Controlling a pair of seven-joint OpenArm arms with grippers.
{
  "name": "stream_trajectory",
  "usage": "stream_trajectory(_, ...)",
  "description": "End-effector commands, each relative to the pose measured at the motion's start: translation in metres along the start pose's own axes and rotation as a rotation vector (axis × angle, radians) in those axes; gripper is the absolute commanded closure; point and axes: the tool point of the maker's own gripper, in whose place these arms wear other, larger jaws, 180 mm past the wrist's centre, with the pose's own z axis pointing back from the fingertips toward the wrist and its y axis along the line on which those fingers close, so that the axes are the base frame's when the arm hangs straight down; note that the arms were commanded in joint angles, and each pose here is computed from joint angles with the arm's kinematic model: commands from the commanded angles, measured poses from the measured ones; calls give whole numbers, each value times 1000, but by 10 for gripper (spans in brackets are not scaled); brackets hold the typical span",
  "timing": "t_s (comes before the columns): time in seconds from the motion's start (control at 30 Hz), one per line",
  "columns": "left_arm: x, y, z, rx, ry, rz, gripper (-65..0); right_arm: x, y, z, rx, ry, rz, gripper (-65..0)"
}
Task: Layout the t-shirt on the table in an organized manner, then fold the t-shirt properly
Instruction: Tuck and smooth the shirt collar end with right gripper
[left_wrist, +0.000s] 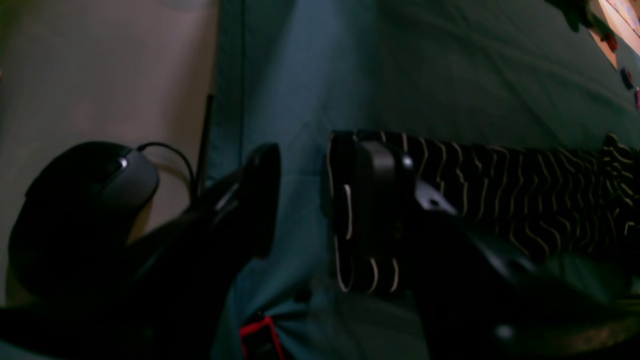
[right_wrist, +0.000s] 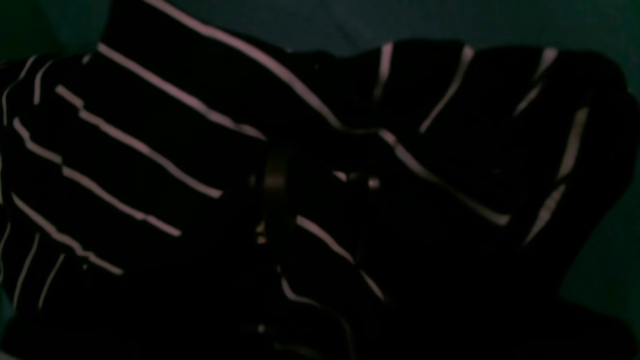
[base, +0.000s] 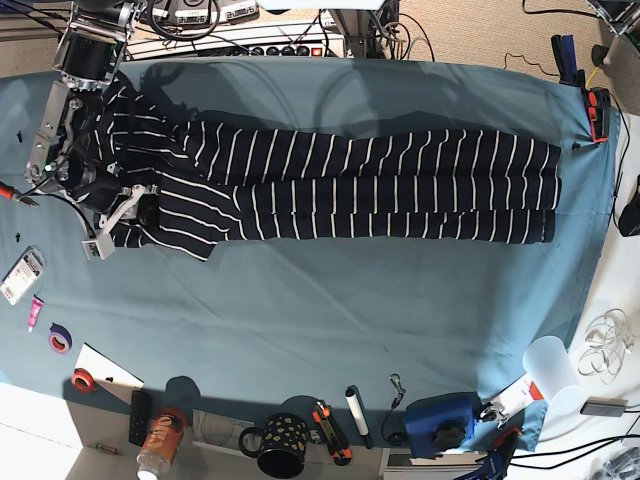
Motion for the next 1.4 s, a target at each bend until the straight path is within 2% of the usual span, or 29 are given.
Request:
stream_trajectory(0.0,22,-2,7,-2,-54,-37,-262,-8,-7,4,-26,67,20,-178)
stream_trajectory(0.1,22,-2,7,-2,-55,-37,-262,-3,-8,10,-21,53,25,-178)
stream_trajectory(0.23,21,-1,7,4,-50,-38,-262,34,-9,39,-16,-78,49,-178)
stream_trajectory(0.37,21,-1,7,3,-51,-38,-262,70,-20,81,-102,-223,89,-179)
stream_trajectory(0.43,21,-1,7,3,-51,-38,-262,77,-27,98,-145,-252,95,-187)
stream_trajectory(0.47,21,-2,6,2,-52,-37,-262,76,-30,105,-162,-249,112,-208)
stream_trajectory(0.57,19,-3,5,-2,-53,-30,-262,62,-45,114,-214,-167,141,-335)
stream_trajectory(0.6,18,-3,4,-3,-53,-27,-262,56,-50,115,-237,-139,144,-360)
stream_trajectory(0.67,15,-2,3,5,-48,-23,-262,45,-54,115,-251,-102,143,-366)
stream_trajectory(0.7,13,-1,2,11,-45,-21,-262,36,-55,114,-252,-71,113,-366)
stream_trajectory(0.77,9,-2,-1,9,-43,-13,-262,33,-56,113,-253,-69,54,-366)
stream_trajectory(0.8,7,-3,-2,4,-44,-6,-262,29,-56,111,-249,-61,45,-366)
stream_trajectory(0.93,2,-7,-7,-11,-48,14,-262,24,-69,97,-222,-125,-25,-366)
stream_trajectory(1.07,-3,-9,-10,-20,-49,28,-262,-14,-85,71,-168,-70,-161,-366)
stream_trajectory(1.2,-2,-9,-9,-19,-50,25,-262,-37,-67,53,12,-43,-261,-366)
stream_trajectory(1.37,-1,-9,-9,-19,-57,26,-262,-46,-53,47,134,-51,-344,-366)
